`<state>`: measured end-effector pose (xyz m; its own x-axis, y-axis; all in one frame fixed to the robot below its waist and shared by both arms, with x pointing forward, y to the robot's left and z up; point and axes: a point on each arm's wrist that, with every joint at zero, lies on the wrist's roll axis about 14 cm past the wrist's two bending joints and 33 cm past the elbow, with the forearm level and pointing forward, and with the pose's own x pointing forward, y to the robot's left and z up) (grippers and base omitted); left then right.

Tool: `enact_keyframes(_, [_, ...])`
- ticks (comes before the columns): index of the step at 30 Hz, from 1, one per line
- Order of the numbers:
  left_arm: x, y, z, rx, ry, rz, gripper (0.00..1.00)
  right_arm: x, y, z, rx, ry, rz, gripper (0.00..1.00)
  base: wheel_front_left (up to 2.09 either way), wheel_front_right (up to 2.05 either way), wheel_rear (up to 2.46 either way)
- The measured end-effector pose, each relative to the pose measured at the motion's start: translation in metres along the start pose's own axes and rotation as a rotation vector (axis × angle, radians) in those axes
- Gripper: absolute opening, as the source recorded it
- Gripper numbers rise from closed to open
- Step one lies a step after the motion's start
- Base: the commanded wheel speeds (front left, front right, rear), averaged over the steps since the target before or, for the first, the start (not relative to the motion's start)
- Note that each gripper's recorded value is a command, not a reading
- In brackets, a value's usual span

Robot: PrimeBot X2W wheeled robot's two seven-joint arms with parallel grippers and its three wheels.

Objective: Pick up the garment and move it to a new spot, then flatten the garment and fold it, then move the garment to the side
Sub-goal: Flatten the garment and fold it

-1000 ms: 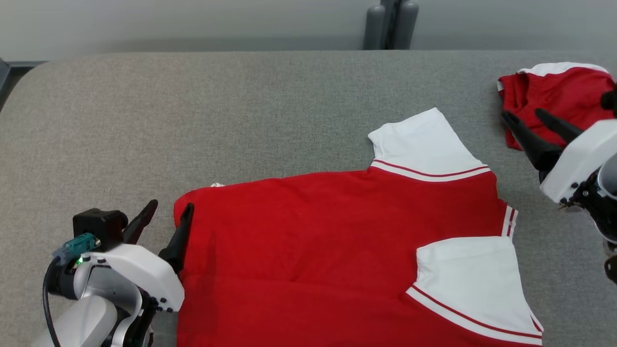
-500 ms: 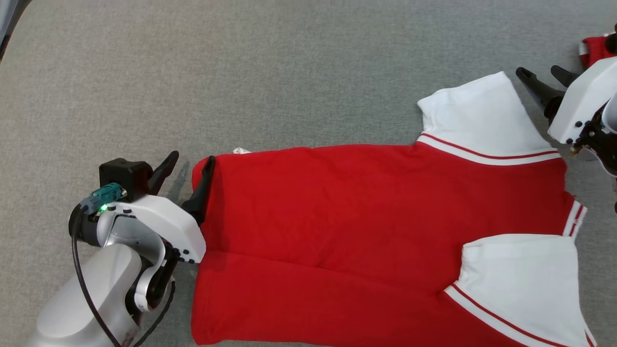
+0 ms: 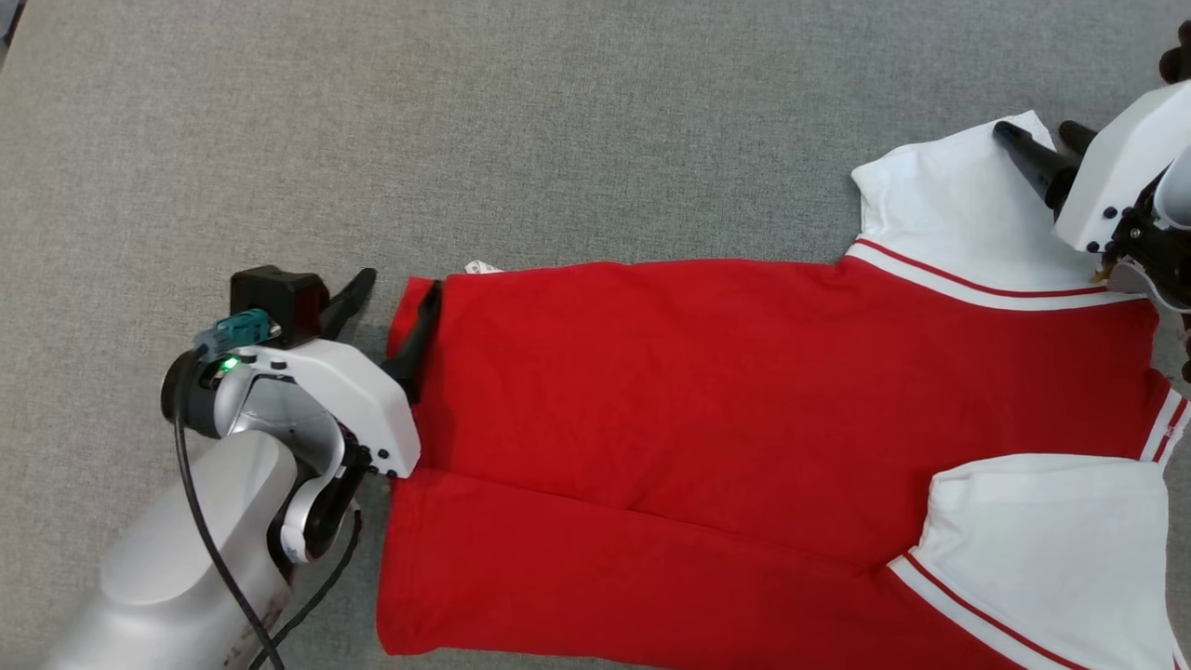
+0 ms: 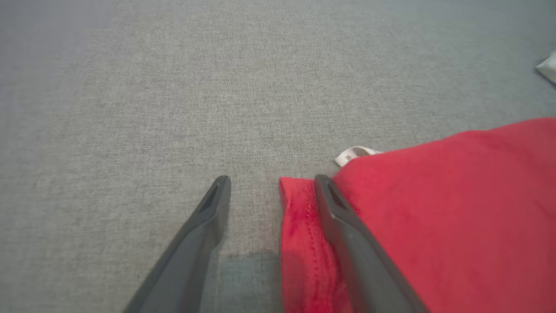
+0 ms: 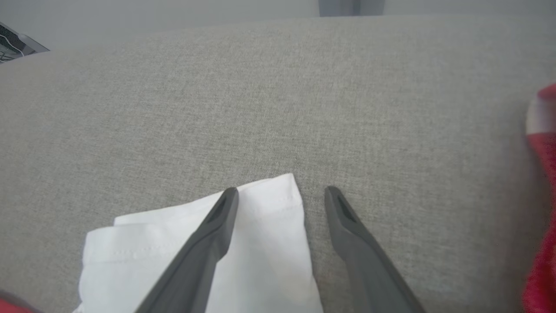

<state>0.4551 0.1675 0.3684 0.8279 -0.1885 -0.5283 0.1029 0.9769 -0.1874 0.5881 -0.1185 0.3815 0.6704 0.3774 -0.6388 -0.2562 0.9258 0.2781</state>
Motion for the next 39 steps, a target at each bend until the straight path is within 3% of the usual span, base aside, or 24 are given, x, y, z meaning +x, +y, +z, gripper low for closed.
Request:
enact_keyframes(10, [0.003,-0.016,0.000,-0.010,0.026,-0.053,1.00,0.001,0.006,-0.016,0.027,0.092,0.022,1.00,0.00,0.00,0.00])
enact_keyframes(11, [0.001,-0.019,0.002,-0.012,0.029,-0.064,0.80,0.000,0.009,-0.017,0.029,0.099,0.031,0.56,0.00,0.00,0.00])
enact_keyframes(12, [0.000,-0.020,0.003,-0.013,0.029,-0.069,0.43,-0.001,0.010,-0.018,0.027,0.105,0.035,0.40,0.00,0.00,0.00])
enact_keyframes(13, [-0.001,-0.021,0.002,-0.015,0.036,-0.073,0.25,-0.002,0.011,-0.020,0.028,0.109,0.038,0.24,0.00,0.00,0.00])
enact_keyframes(14, [-0.002,-0.021,0.001,-0.013,0.042,-0.075,0.25,-0.002,0.012,-0.020,0.027,0.111,0.040,0.24,0.00,0.00,0.00])
enact_keyframes(15, [-0.003,-0.021,0.000,-0.012,0.048,-0.077,0.00,-0.003,0.013,-0.021,0.026,0.114,0.043,0.00,0.00,0.00,0.00])
enact_keyframes(28, [-0.010,-0.021,0.014,-0.012,0.008,-0.078,0.00,-0.009,0.026,-0.014,0.017,0.061,0.075,0.00,0.00,0.00,0.00])
enact_keyframes(39, [-0.023,-0.012,0.023,-0.013,-0.030,-0.055,0.00,-0.031,0.027,0.017,0.016,-0.060,0.065,0.00,0.00,0.00,0.00])
